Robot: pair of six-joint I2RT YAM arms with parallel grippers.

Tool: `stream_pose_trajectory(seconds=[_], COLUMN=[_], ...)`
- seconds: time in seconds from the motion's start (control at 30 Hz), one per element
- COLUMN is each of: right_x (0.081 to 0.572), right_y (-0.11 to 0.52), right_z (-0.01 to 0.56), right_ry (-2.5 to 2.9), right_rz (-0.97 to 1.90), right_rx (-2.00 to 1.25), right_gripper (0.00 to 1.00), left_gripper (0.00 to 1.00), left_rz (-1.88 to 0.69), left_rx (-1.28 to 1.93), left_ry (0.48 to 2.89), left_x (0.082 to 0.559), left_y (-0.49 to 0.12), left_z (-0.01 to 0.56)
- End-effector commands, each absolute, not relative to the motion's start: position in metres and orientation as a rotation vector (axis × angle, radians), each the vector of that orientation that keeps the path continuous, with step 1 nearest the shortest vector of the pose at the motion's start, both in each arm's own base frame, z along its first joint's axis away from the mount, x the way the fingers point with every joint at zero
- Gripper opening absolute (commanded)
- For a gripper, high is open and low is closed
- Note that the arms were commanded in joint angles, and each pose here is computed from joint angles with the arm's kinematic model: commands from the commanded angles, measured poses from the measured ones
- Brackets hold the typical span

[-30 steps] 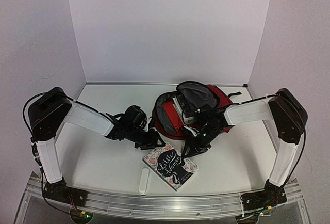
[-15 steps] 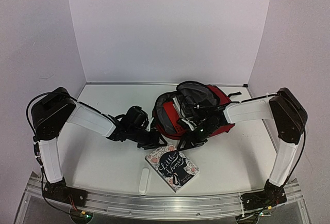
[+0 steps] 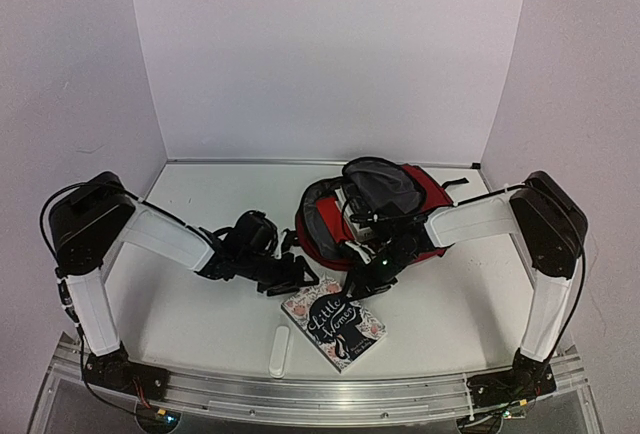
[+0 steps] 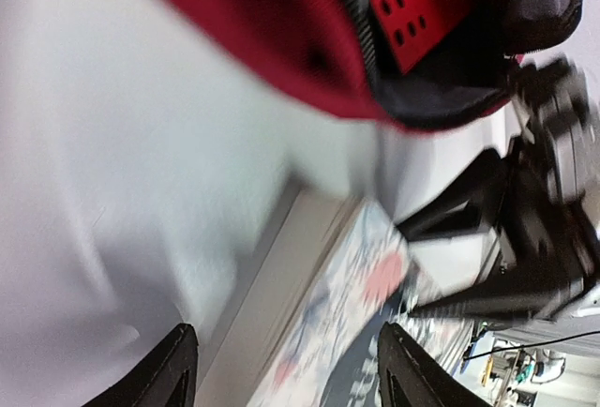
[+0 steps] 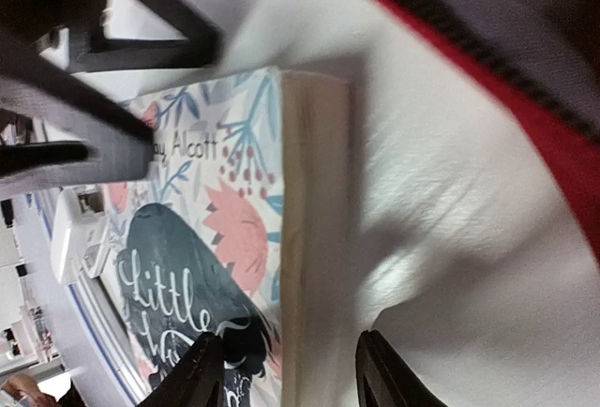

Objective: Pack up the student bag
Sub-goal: Pick up the book from the center of the board.

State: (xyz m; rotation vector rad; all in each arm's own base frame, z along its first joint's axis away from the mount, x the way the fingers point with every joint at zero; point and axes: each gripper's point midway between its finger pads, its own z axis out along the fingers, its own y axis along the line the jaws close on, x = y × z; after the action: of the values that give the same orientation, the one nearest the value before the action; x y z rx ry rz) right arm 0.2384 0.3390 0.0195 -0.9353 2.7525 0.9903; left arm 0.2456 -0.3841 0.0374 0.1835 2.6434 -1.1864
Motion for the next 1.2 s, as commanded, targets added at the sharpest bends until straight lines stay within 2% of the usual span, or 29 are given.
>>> stream_pose_trajectory(seconds=[0.0,0.2,0.4,0.7,0.83,1.1,1.17], right_x=[0.247,0.242,0.235,0.227,0.234,0.245,0.246], right_y=[0.333,0.335,0.340,0.361,0.375,0.383,0.384], right_z=[0.013,0.015,0.021,0.031,0.052,0.093,0.100], right_ry=[2.731,2.733,2.734,2.724,2.660,2.552,2.535], right_rz=[0.888,0.937,1.020,1.237,1.317,1.331,1.337], right_rx=[-0.938,-0.945,-0.953,-0.966,-0.969,-0.964,-0.963], right_gripper=[0.49,0.50,0.51,0.48,0.39,0.08,0.04], left_gripper=[0.68,0.71,0.69,0.65,0.63,0.61,0.59], left_rz=[-1.160,-1.119,-1.109,-1.193,-1.242,-1.255,-1.282], left_rx=[0.073,-0.053,-0.069,-0.025,-0.028,-0.021,0.007], left_ry=[2.598,2.686,2.789,2.740,2.709,2.648,2.622], left_x=[0.230,0.199,0.176,0.192,0.202,0.208,0.208], left_y=[-0.353,-0.326,-0.332,-0.373,-0.389,-0.390,-0.393], left_z=[0.068,0.054,0.026,0.017,0.014,0.025,0.030])
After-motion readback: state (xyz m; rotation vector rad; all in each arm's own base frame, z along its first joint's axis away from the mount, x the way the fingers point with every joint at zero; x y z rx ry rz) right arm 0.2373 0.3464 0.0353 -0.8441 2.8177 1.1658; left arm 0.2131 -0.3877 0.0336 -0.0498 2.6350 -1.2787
